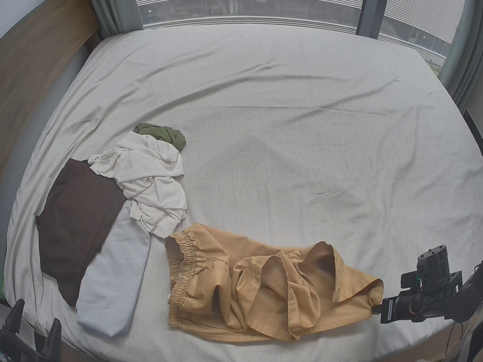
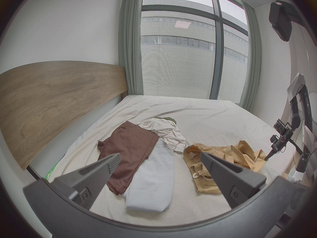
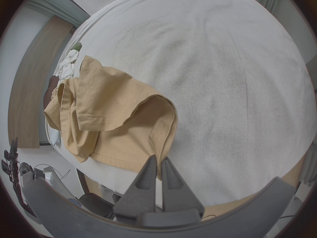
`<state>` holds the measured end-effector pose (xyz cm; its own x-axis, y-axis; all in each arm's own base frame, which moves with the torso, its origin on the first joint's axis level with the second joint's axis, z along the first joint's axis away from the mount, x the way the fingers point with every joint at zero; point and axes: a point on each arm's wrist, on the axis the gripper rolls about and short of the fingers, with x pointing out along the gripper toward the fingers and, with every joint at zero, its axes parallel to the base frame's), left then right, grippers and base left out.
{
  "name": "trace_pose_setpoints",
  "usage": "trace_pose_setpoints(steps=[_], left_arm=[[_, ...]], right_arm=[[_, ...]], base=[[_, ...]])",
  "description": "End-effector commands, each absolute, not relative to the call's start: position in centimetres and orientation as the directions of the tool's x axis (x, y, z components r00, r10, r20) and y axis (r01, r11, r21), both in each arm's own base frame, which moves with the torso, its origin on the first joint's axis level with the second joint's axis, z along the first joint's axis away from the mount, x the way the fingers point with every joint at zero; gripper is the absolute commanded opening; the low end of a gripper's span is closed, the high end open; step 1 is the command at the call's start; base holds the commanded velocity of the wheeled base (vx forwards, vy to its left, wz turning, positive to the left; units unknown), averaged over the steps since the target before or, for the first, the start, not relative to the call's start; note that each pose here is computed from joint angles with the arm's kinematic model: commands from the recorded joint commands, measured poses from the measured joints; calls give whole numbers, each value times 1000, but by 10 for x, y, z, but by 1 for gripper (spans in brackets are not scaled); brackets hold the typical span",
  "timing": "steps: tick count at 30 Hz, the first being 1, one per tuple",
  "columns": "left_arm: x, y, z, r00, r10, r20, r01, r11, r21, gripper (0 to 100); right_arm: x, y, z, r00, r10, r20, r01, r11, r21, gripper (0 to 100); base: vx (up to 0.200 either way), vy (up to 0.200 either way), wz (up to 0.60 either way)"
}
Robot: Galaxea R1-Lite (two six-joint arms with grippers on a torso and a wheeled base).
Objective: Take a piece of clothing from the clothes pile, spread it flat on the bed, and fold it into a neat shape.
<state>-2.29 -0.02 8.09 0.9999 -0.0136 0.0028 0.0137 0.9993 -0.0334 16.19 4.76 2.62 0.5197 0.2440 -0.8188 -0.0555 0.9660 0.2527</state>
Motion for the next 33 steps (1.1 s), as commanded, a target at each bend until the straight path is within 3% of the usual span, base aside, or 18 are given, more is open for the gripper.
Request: trace_pose_setpoints(steps=[1,21,22,28,33], left_arm=[[-23,0,76,1000,-14,2,14,999,-34,100],[-23,0,76,1000,-14,2,14,999,-32,100],[-23,0,76,1000,-14,2,14,999,-32,100],[-23,0,76,1000,-14,2,14,999,-32,100],[-23,0,76,1000,-14,2,14,999,-32,100]], right_arm=[[158,46,25,513,239,-824,-48,967,251,0],[157,40,25,516,227,-826,-35,969,245,0],[157,41,25,516,228,-826,-34,969,247,100],[152,40,31,554,246,-795,-54,964,261,100],[144,43,55,664,306,-682,-136,947,293,100]], base=[[0,0,0],[0,0,0],[0,0,0],[0,0,0],[0,0,0]])
